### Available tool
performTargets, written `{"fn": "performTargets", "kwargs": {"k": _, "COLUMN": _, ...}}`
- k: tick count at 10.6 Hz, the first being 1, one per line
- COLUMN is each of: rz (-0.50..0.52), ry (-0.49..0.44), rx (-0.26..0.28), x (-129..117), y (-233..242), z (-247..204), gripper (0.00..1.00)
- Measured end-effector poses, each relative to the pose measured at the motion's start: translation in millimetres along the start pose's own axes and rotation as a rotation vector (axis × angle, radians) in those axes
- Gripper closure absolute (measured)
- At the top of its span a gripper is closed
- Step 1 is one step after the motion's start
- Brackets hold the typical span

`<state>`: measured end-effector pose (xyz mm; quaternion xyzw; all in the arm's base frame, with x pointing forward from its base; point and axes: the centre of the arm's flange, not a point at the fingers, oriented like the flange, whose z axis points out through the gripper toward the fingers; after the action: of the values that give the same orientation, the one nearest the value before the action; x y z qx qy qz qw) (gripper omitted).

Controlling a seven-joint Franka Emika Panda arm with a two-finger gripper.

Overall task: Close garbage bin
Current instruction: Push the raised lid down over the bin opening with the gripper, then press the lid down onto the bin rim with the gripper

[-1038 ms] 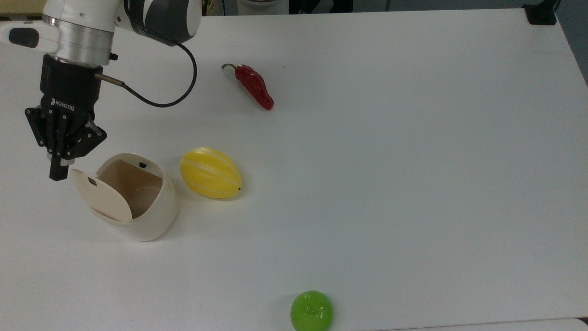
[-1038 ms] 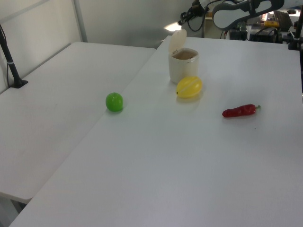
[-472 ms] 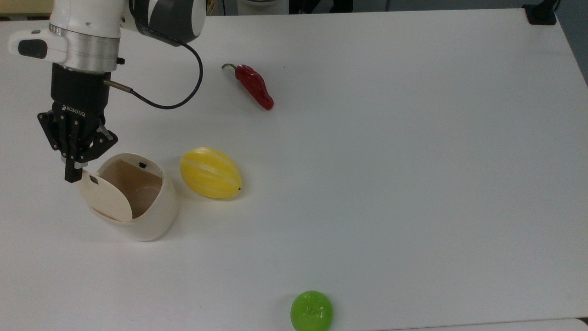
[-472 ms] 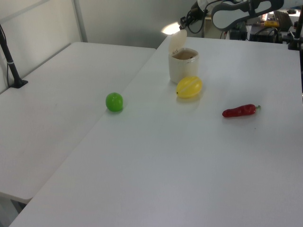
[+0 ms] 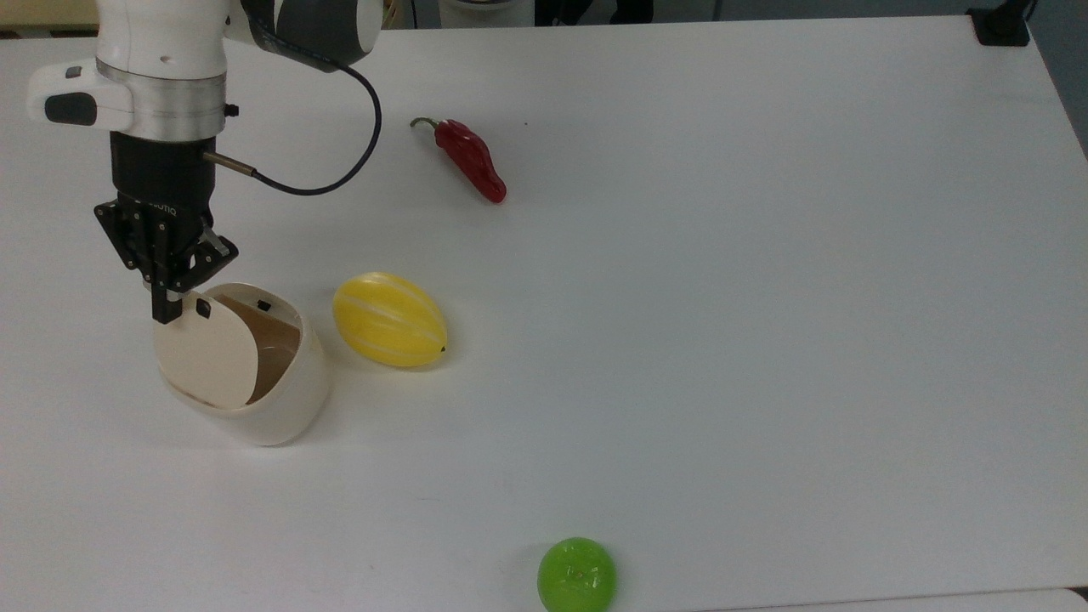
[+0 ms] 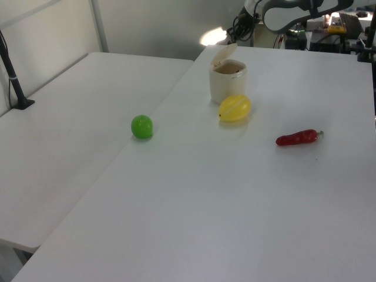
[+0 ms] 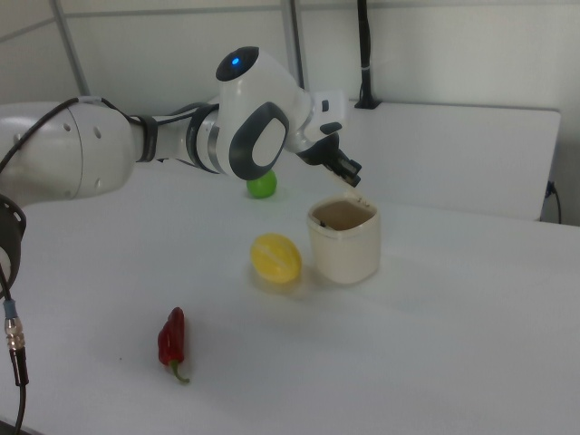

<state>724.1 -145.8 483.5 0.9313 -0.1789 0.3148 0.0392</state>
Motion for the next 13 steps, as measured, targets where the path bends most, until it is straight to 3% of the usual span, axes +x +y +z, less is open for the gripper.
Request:
{"fn": "performTargets", "kwargs": {"k": 6, "rz": -0.05, "ry": -0.168, "rx": -0.019, "x": -21.0, "y": -19.1, "z": 5.4, "gripper": 0.99}}
{"fn": "performTargets", "kwargs": {"k": 13, "rz": -0.063, "ry": -0.207, "rx": -0.023, "x": -34.5, "y": -21.9, "z": 23.2, "gripper": 0.99}}
